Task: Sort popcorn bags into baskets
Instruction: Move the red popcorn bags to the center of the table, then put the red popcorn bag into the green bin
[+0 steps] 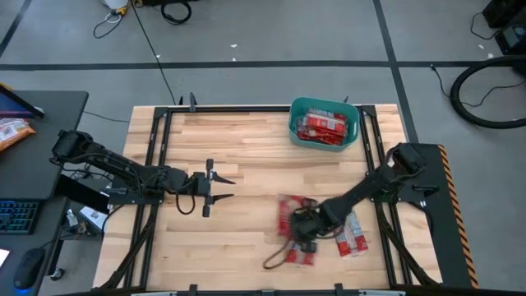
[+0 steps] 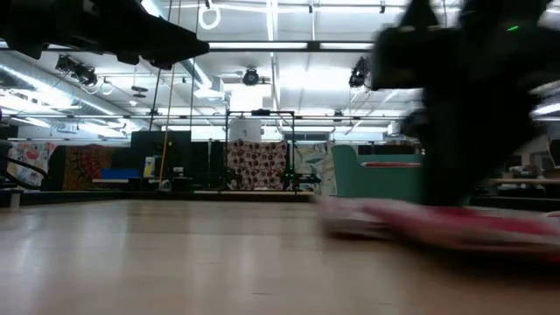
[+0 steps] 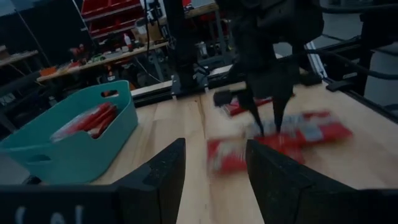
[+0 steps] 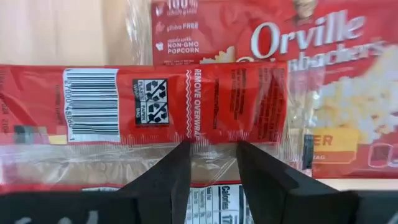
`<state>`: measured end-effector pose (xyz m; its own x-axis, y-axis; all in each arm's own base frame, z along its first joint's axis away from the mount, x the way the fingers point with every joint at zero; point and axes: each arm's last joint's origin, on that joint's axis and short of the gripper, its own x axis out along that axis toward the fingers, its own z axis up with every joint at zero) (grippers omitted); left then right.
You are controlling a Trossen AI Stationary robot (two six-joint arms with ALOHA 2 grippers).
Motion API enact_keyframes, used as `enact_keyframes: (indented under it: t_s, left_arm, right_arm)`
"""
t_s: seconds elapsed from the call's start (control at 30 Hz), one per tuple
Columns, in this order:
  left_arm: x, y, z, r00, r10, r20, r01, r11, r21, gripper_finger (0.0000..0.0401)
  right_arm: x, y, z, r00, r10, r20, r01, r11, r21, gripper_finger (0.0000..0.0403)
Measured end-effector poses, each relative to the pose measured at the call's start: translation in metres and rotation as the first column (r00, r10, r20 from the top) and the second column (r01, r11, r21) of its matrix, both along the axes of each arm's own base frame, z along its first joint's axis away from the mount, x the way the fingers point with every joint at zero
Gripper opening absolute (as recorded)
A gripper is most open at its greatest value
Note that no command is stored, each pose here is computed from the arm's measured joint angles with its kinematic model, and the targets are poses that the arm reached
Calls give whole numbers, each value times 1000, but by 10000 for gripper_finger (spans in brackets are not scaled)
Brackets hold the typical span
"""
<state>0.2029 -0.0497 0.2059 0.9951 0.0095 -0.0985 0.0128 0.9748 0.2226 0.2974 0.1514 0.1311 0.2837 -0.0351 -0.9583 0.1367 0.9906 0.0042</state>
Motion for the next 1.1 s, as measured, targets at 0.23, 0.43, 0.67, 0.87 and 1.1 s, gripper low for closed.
enact_keyframes:
  t_s: [0.23,0.43,0.67,0.87,1.1]
  left_arm:
    - [0,0,-3,1000,5,-28,-7,999,-46,172]
    - [-4,1,-22,970,16,-243,-19,1000,-12,172]
    - [-2,-1,-34,853,83,-515,-49,996,80,172]
    - [6,-4,-61,774,208,-598,1,944,329,172]
    - [19,-2,-80,695,434,-573,44,770,637,199]
  right_arm:
    - [55,-43,7,917,108,384,-30,978,-204,138]
    - [72,-72,29,908,95,409,25,960,-279,138]
    - [64,-68,44,910,129,394,32,926,-377,138]
    - [61,-61,45,905,93,416,106,896,-431,138]
    - [53,-41,41,895,93,437,121,892,-436,138]
